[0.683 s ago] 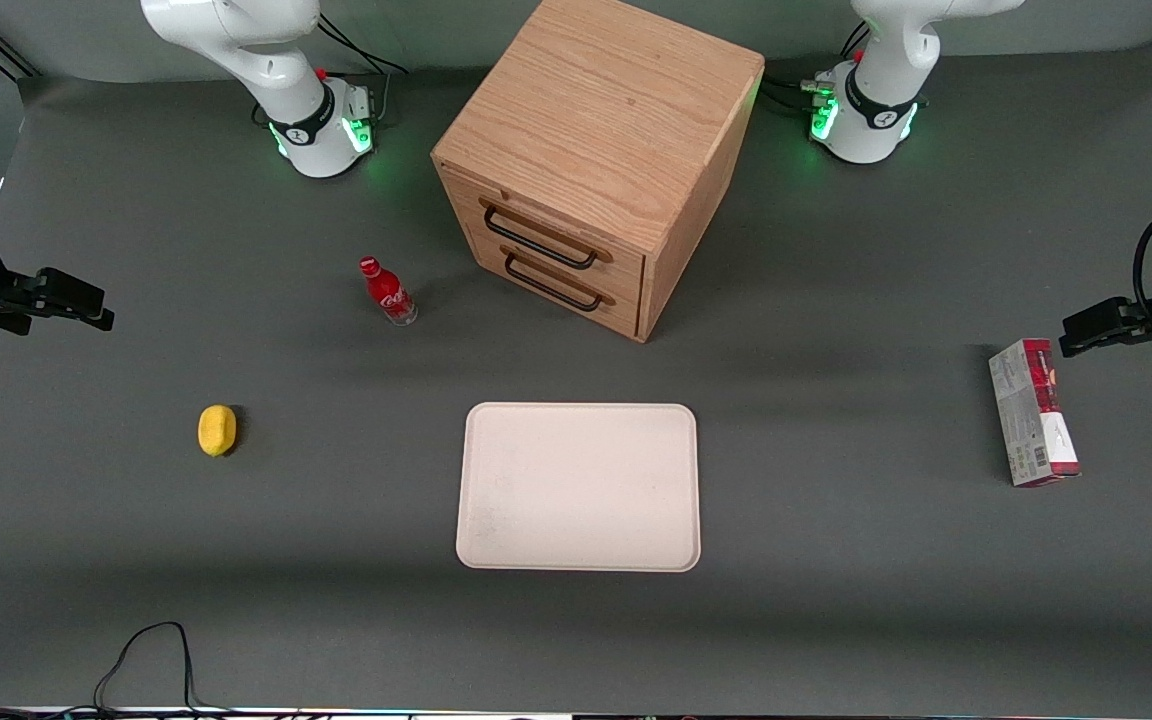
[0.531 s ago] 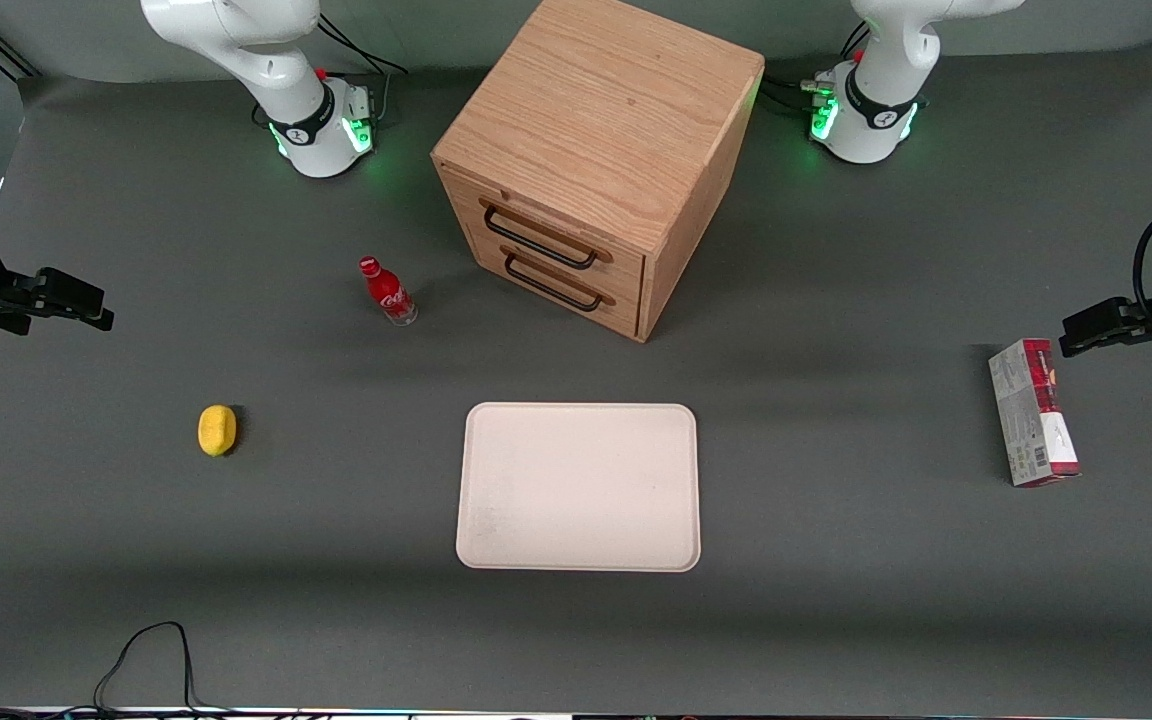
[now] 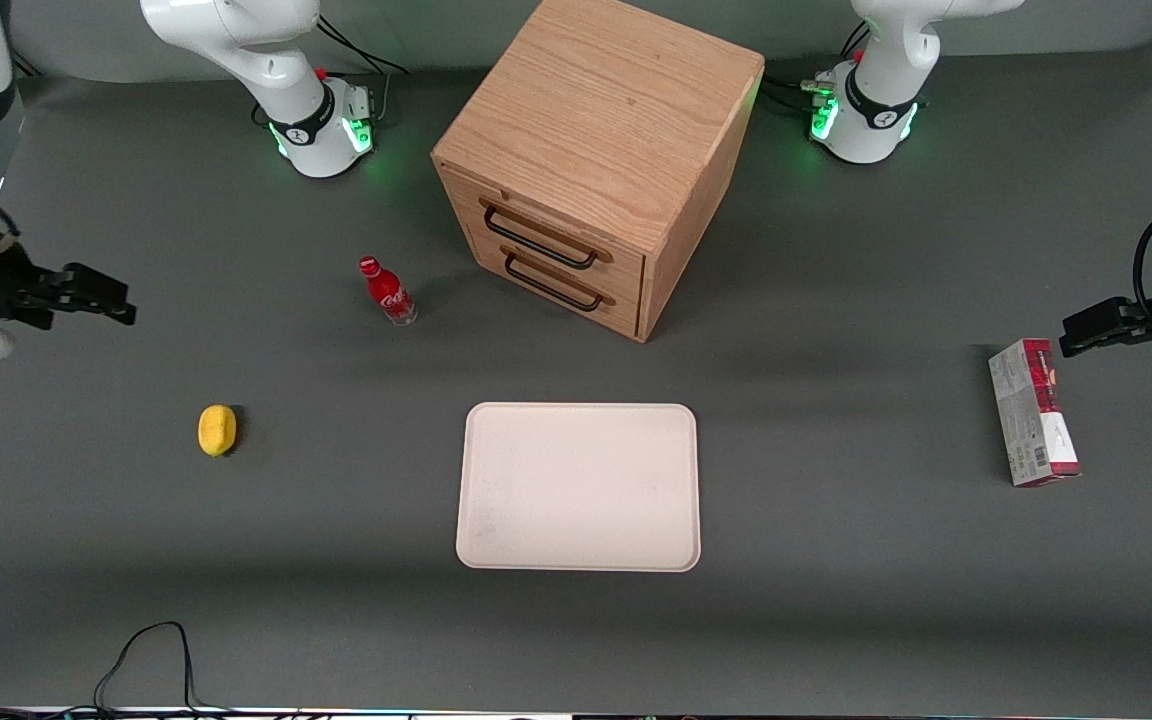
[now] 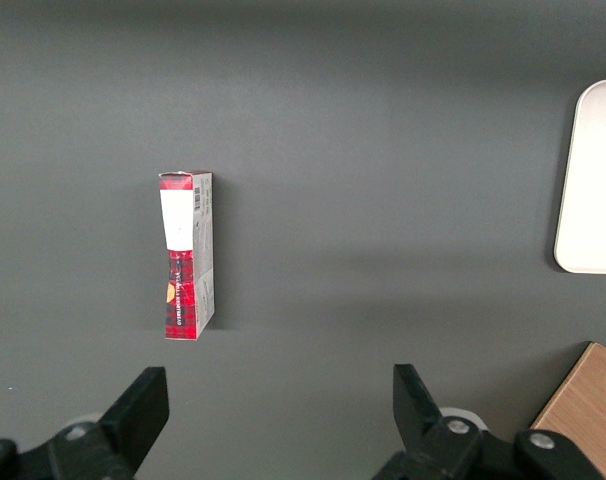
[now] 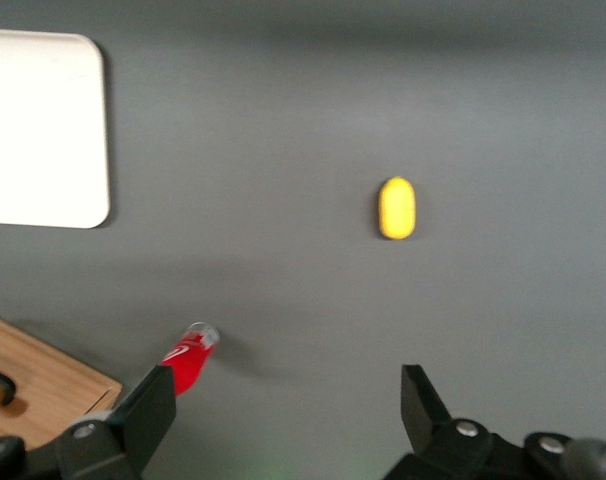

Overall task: Place coke bottle on tray
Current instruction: 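Lift the right gripper from rest toward the red Coca-Cola bottle, then lower the open right gripper over the red Coca-Cola bottle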

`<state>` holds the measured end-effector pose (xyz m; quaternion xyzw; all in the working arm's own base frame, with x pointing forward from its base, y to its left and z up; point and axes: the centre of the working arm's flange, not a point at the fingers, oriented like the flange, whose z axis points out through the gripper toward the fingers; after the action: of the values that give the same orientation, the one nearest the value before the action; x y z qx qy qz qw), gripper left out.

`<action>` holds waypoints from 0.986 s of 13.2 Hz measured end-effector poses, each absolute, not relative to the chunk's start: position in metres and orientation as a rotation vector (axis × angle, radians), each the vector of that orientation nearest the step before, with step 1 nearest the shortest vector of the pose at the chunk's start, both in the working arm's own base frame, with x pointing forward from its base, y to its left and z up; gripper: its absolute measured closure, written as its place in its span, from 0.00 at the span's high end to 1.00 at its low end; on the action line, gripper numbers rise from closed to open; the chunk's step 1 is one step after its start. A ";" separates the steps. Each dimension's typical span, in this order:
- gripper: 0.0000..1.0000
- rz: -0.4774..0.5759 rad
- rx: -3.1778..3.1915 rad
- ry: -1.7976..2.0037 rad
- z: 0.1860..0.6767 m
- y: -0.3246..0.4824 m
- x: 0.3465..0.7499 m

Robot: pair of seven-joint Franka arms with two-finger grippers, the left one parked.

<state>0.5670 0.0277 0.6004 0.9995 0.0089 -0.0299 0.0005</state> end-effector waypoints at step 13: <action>1.00 -0.114 3.137 0.153 0.524 0.174 0.395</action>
<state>0.3952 0.1742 0.5241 0.9982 0.0485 -0.0363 -0.0006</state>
